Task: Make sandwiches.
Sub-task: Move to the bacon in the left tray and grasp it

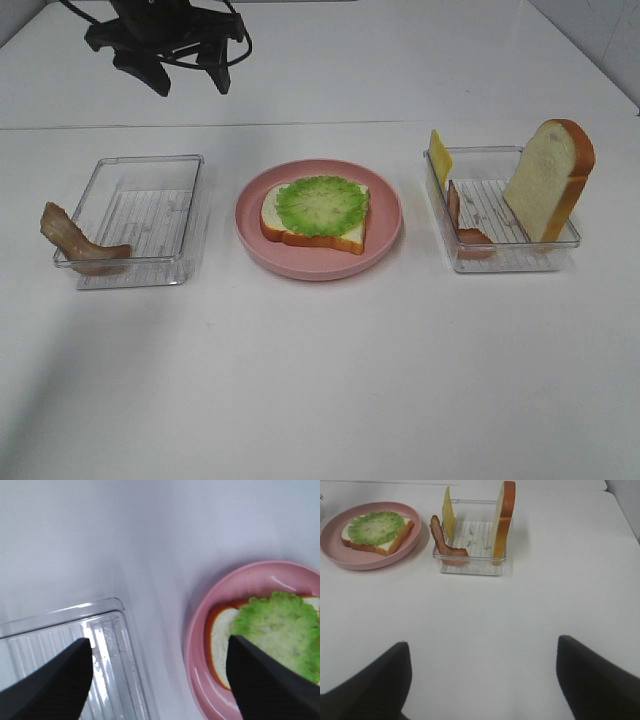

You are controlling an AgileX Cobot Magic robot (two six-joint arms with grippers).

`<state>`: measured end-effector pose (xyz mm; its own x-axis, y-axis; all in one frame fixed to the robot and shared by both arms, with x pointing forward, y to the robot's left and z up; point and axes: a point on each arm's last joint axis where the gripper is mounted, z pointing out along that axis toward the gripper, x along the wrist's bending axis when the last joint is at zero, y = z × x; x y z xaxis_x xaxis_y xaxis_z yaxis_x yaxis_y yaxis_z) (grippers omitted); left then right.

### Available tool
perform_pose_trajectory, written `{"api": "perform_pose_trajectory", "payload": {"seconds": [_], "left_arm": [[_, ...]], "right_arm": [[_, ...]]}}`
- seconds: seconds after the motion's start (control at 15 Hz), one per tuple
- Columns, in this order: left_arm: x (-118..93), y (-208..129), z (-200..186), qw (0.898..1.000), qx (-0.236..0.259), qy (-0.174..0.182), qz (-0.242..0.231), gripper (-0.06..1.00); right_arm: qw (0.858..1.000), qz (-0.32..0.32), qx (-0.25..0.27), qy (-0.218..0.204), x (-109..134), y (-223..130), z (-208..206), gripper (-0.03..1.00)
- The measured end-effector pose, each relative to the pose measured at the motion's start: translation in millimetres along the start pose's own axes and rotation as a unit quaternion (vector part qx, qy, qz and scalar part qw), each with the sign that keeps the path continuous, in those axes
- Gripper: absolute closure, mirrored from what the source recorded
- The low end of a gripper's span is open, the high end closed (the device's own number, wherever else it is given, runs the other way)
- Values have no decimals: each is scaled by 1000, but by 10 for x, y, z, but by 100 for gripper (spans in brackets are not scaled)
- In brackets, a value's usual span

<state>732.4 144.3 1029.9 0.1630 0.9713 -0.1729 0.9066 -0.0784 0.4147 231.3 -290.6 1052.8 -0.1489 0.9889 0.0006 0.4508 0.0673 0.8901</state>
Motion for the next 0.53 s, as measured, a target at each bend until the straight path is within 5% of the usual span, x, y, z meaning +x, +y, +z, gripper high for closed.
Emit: {"api": "perform_pose_trajectory", "payload": {"seconds": [0.53], "left_arm": [[142, -208, -609, 997, -1, 79, 23, 24]], "right_arm": [[1000, 0, 0, 0, 0, 0, 0, 21]]}}
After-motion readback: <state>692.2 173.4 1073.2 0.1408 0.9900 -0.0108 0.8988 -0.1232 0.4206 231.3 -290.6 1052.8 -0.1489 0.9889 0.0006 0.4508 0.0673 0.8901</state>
